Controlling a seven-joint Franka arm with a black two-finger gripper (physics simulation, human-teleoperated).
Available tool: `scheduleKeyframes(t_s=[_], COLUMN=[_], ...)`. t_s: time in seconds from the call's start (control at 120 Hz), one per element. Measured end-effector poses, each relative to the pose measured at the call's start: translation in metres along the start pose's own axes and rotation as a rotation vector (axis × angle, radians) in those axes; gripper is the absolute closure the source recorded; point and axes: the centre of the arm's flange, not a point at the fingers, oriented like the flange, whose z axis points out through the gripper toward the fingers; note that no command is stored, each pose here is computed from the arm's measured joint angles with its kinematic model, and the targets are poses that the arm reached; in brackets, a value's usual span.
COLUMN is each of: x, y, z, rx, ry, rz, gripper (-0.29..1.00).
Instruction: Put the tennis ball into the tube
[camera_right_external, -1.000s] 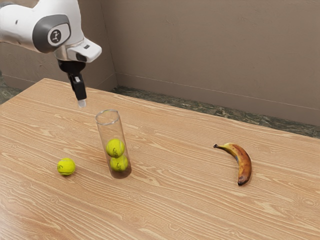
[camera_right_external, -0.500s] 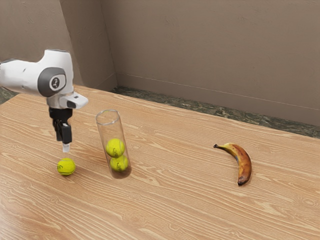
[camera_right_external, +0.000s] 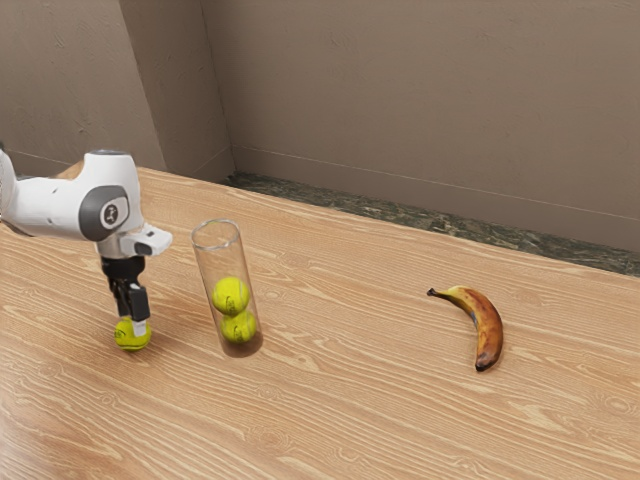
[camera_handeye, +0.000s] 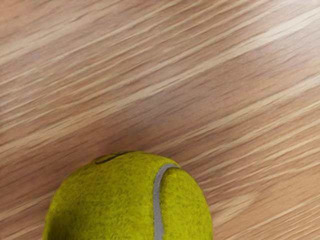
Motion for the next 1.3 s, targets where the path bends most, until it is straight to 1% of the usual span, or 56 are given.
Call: scheduleKeyframes(t_s=[0.333, 0.367, 0.492, 0.575, 0.9, 0.95, 1.067, 1.167, 1.3], x=[0.003, 0.003, 0.002, -0.001, -0.006, -0.006, -0.006, -0.001, 0.018], y=[-0.024, -0.025, -0.023, -0.022, -0.014, -0.010, 0.006, 0.021, 0.044], z=[0.033, 0.033, 0.028, 0.026, 0.023, 0.009, -0.047, -0.105, -0.173], rx=[-0.003, -0.003, 0.001, -0.003, -0.041, -0.028, 0.030, 0.081, 0.141], ry=[0.044, 0.048, 0.054, 0.047, -0.009, -0.003, 0.040, 0.108, 0.194], rz=[-0.043, -0.045, -0.048, -0.051, -0.056, -0.054, -0.048, -0.044, -0.010], gripper=[0.00, 0.02, 0.16, 0.22, 0.33, 0.35, 0.40, 0.44, 0.48])
